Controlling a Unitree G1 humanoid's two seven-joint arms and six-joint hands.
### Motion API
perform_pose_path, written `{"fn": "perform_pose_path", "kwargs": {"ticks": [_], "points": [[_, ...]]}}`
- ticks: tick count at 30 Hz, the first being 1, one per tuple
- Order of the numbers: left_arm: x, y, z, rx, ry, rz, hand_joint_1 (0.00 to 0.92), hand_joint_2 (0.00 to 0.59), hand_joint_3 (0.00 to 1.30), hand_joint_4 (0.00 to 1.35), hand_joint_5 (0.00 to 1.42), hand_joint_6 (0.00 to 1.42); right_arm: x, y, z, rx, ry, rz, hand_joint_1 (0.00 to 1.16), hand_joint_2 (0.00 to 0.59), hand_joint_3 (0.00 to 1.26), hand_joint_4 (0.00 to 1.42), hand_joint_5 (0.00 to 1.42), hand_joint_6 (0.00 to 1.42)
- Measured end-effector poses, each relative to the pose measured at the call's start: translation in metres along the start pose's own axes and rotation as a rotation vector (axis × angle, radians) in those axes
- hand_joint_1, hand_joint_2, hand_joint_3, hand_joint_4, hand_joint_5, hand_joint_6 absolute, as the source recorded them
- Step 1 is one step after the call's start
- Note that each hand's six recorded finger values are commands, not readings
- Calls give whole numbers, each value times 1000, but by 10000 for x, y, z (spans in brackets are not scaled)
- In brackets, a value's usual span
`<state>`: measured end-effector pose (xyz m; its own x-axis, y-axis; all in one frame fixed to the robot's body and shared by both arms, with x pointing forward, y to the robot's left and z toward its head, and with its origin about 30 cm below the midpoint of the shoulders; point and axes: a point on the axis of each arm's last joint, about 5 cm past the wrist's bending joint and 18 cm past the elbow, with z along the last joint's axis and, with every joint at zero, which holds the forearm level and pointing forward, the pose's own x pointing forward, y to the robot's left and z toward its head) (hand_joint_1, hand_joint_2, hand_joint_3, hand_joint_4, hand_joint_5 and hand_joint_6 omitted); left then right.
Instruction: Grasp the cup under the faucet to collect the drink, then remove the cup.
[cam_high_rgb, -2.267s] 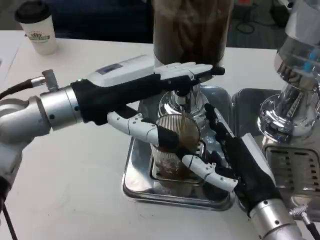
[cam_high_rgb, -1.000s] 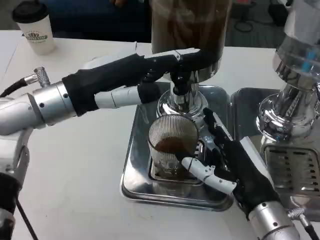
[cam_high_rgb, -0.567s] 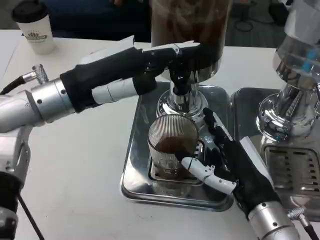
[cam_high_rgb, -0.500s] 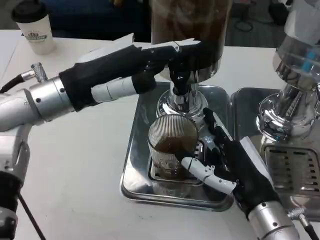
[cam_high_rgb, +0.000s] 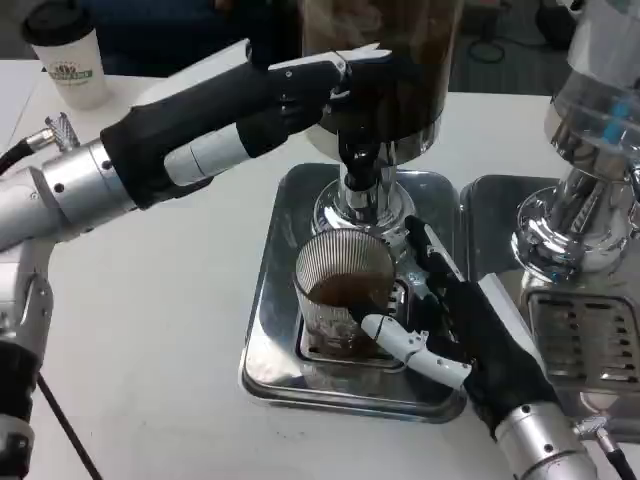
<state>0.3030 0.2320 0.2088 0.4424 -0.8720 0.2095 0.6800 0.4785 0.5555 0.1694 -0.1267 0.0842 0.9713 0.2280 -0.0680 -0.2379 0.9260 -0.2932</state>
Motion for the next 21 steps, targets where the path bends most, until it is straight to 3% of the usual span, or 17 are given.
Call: {"fn": "perform_pose_path", "kwargs": {"ticks": [14,21], "points": [[-45,-10,113,-11,-64,28,0,38,320,189,230,235,25,3,-12,0,3,4,599,246,0,0,0,0],[-172,-30,223,26,-109,64,0,38,330,201,238,241,32,-2,-18,-1,-7,4,598,245,0,0,0,0]]}}
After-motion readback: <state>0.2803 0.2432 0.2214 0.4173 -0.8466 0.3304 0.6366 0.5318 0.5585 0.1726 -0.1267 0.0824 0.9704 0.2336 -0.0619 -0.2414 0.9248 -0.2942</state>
